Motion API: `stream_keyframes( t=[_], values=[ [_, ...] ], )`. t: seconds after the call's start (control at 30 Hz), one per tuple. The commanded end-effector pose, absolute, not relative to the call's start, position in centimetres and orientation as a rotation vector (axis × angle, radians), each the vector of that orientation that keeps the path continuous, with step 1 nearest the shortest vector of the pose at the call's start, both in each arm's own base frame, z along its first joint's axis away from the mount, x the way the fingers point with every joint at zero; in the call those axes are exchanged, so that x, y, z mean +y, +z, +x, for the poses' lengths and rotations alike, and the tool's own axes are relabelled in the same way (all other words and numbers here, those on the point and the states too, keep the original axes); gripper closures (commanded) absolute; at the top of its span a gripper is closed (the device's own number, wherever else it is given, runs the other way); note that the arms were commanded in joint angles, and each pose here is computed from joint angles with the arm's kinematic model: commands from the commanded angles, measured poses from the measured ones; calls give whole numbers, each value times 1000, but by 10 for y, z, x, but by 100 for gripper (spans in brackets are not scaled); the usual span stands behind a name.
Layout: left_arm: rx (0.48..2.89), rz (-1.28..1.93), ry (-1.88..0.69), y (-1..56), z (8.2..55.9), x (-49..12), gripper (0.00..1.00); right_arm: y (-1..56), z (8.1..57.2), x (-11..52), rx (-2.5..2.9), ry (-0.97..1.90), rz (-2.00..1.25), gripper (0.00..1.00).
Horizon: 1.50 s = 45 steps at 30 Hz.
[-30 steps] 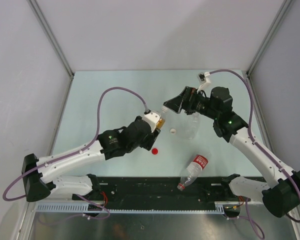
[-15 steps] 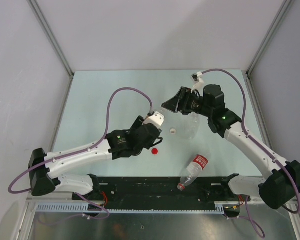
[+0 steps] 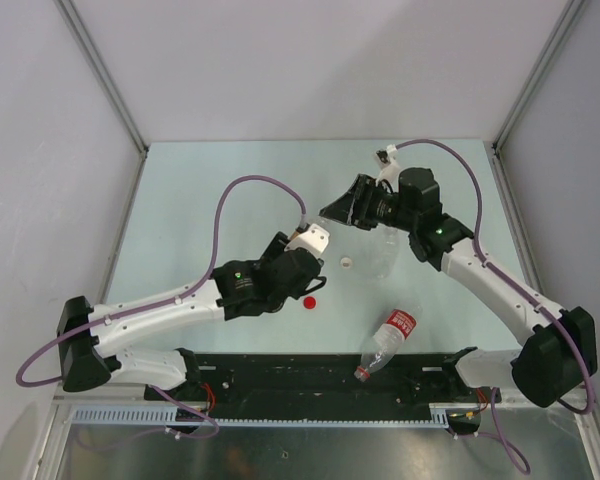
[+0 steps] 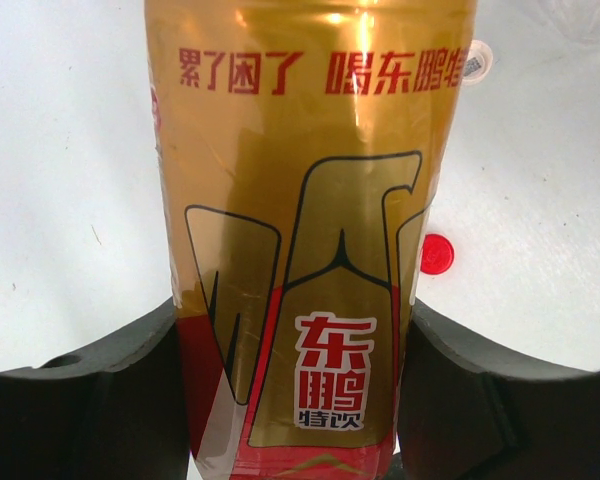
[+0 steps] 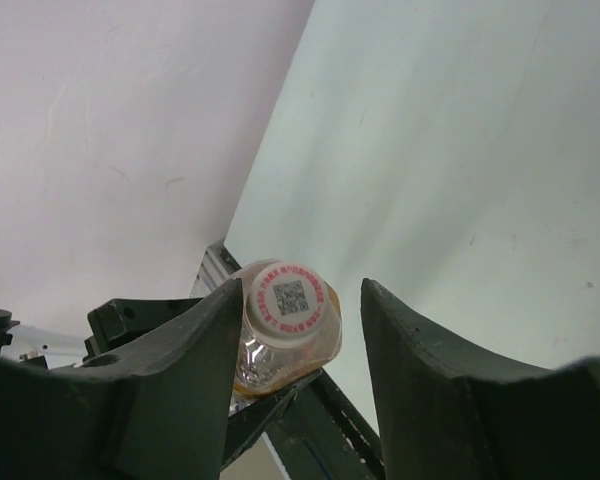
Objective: Unscrew the bottle caps
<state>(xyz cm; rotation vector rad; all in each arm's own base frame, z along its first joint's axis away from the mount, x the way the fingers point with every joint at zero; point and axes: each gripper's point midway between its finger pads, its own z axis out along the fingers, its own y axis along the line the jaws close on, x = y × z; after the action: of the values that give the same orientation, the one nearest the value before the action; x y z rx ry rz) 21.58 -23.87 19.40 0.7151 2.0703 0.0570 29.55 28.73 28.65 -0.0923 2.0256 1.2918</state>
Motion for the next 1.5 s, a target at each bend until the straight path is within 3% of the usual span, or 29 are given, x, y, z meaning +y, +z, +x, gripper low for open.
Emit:
stream_keyframes(
  t=[0.0, 0.2, 0.43, 0.5, 0.87, 1.47],
  values=[
    [2027, 672, 25, 215, 219, -246, 87, 320, 298, 297, 1921, 1363, -131, 48],
    [2025, 679, 40, 213, 219, -248, 87, 316, 298, 302, 1933, 1375, -129, 57],
    [2031, 678, 42, 210, 219, -250, 87, 320, 293, 308, 1922, 1413, -144, 94],
    [2031, 666, 36, 211, 219, -249, 88, 322, 292, 308, 1915, 1414, -157, 99],
    [2025, 638, -124, 217, 210, -261, 100, 341, 272, 309, 1815, 1442, -288, 100],
    [1600, 952, -1022, 287, 124, -325, 100, 363, 230, 293, 1641, 1493, -594, 100]
  ],
)
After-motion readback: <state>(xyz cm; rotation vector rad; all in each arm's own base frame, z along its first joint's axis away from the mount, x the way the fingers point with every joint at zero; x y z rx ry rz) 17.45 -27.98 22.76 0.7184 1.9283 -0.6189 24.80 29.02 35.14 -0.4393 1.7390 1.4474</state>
